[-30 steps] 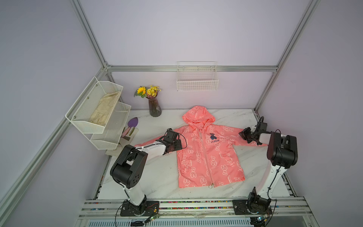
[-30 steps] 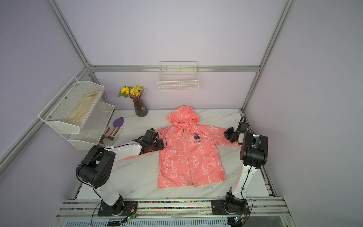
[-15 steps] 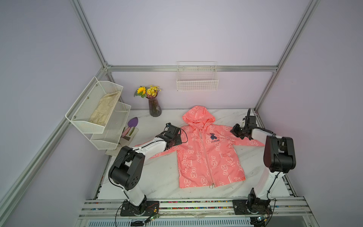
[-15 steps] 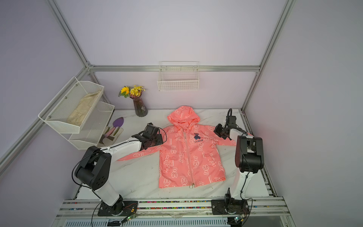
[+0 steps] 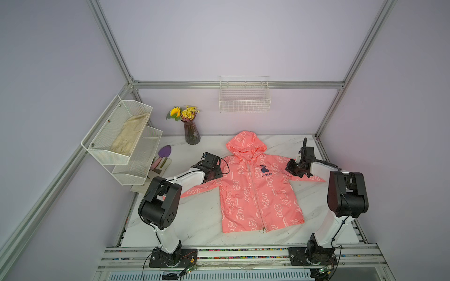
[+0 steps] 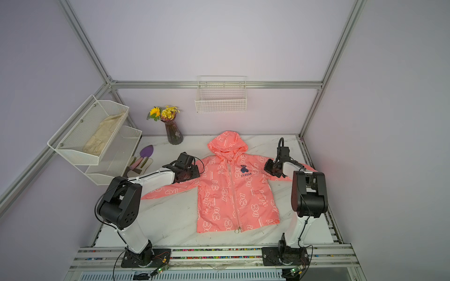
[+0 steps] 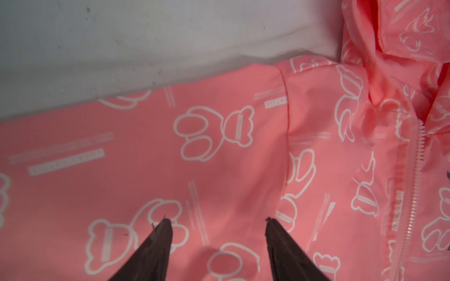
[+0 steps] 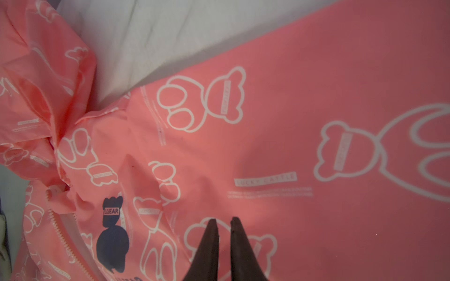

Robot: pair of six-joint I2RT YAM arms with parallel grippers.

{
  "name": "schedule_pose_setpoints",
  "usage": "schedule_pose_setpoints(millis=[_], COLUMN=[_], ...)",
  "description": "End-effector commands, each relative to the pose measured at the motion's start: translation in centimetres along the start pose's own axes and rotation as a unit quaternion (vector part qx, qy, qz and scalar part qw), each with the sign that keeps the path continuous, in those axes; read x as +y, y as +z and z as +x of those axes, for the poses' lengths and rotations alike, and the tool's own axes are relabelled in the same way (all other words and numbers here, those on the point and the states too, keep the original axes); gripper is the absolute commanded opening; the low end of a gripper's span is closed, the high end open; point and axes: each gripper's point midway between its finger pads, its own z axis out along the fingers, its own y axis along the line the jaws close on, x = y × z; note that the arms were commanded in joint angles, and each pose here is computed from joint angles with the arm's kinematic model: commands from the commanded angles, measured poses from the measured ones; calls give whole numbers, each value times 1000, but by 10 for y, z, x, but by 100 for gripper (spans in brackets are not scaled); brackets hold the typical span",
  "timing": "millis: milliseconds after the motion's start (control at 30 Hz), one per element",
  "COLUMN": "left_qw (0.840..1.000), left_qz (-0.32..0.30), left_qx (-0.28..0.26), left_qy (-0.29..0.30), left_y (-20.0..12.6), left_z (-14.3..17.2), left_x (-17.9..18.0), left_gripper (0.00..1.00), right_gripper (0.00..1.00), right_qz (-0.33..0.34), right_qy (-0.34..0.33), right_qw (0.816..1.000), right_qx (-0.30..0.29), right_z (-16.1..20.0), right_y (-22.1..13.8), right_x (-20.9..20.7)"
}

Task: Unzip the jacket
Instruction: Smooth out the jacket at the center of the board, then reset both arms

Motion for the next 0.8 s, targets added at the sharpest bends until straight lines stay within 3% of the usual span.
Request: schedule_pose_setpoints(millis=[0, 100, 200, 333, 400, 467, 567, 700, 767], left_qw=[992, 981, 969, 968, 969, 964, 936, 872, 855], left_qz=[46, 42, 53, 78, 88, 89, 87, 48, 28], left_qx=[-120, -184, -235, -230, -222, -240, -332, -475, -507], left_qy=[19, 44, 61, 62, 64, 66, 80, 107, 106], left_y=[-57, -91, -121, -127, -124, -125, -149, -191, -201], left_z=[-74, -93, -102, -86, -76, -74, -91, -112, -119], left_x=[-15, -8, -5, -3, -2, 2, 7, 26, 40], left_gripper=[73, 85, 91, 94, 100, 100, 100, 100, 100], right_gripper=[15, 16, 15, 14, 15, 16, 33, 46, 53], right_qz=[6, -11, -43, -58, -63, -71, -83, -76, -66], right_qy=[-59, -70, -50, -26, -25, -41, -96, -168, -194], right_qw=[996, 991, 993, 997, 997, 994, 977, 931, 911], right_qx=[-74, -112, -95, -41, -46, -73, -170, -316, -358], right_z=[-39, -45, -27, 17, 28, 24, -4, -36, -40], right_y=[-40, -60, -68, -67, -68, -71, -93, -137, -146], right_x=[17, 27, 34, 37, 36, 37, 47, 56, 54])
